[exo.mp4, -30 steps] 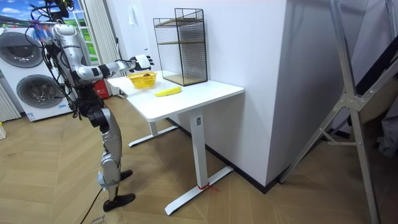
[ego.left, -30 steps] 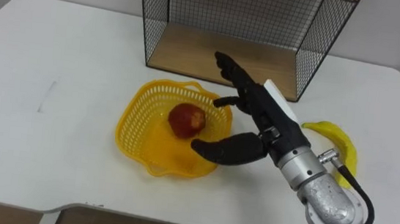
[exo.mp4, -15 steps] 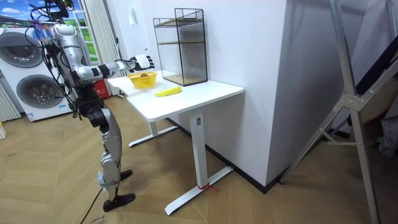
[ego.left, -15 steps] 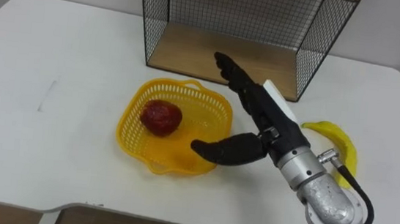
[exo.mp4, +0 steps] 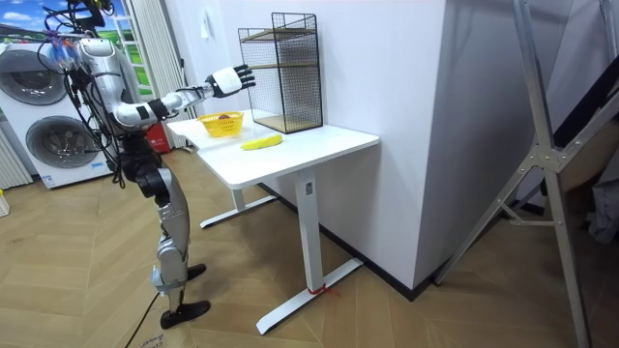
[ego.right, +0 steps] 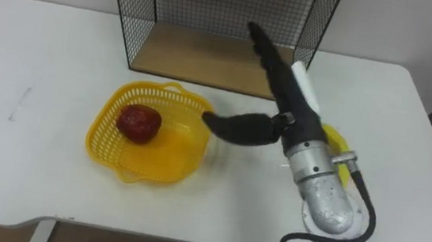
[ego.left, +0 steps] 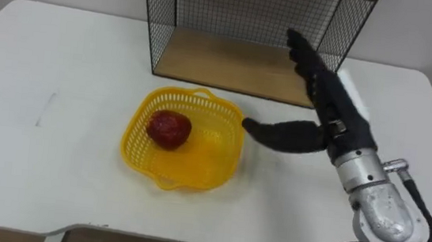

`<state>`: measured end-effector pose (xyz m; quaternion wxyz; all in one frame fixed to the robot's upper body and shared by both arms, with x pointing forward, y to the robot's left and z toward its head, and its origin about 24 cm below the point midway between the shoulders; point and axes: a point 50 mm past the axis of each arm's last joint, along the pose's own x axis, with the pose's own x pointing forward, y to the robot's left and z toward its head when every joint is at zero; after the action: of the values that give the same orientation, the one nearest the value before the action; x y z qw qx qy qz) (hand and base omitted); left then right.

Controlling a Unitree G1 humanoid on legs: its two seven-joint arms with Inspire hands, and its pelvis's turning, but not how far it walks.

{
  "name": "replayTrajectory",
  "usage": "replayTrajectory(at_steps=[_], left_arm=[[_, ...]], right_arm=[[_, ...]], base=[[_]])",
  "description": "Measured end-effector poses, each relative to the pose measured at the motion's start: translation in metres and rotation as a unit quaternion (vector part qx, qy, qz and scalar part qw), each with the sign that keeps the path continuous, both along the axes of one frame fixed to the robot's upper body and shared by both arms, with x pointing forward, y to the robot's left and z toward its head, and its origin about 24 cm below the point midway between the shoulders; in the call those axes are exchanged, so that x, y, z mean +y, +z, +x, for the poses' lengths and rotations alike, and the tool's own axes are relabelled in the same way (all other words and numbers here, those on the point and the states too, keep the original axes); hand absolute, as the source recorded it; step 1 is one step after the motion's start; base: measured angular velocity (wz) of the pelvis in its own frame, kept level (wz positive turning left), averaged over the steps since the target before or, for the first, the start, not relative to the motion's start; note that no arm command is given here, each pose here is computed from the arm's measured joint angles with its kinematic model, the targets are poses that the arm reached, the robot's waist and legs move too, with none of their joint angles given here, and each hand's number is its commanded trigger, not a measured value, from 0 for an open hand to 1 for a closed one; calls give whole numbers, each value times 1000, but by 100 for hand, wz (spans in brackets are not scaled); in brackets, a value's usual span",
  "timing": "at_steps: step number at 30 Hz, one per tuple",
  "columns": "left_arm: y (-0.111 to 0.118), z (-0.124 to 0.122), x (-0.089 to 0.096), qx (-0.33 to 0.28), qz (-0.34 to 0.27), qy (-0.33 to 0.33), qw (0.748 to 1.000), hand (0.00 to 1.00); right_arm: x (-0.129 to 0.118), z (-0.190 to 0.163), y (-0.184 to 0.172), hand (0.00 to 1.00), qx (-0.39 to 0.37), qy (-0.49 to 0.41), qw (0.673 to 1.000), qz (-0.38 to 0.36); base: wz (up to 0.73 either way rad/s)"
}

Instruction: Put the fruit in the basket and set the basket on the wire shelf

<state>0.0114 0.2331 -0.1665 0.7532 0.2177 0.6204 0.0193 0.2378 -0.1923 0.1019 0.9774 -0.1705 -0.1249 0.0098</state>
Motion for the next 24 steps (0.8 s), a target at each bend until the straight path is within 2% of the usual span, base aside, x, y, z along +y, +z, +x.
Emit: replayTrajectory(at_steps=[4,9,19,24], left_arm=[[1,-10,4,3,4,20,1000,0],[2,-16,6,7,7,30,1000,0],[2,-13,8,13,12,30,999,0],[3,-12,9,10,15,29,999,0]], right_arm=[[-28,-3,10,0,-39,-88,995,6],[-52,-6,9,0,-49,-166,984,43],[-80,-10,-34,0,26,-271,962,35],[-88,-12,-47,0,60,-288,955,33]], base=[[0],[0],[0],[0]])
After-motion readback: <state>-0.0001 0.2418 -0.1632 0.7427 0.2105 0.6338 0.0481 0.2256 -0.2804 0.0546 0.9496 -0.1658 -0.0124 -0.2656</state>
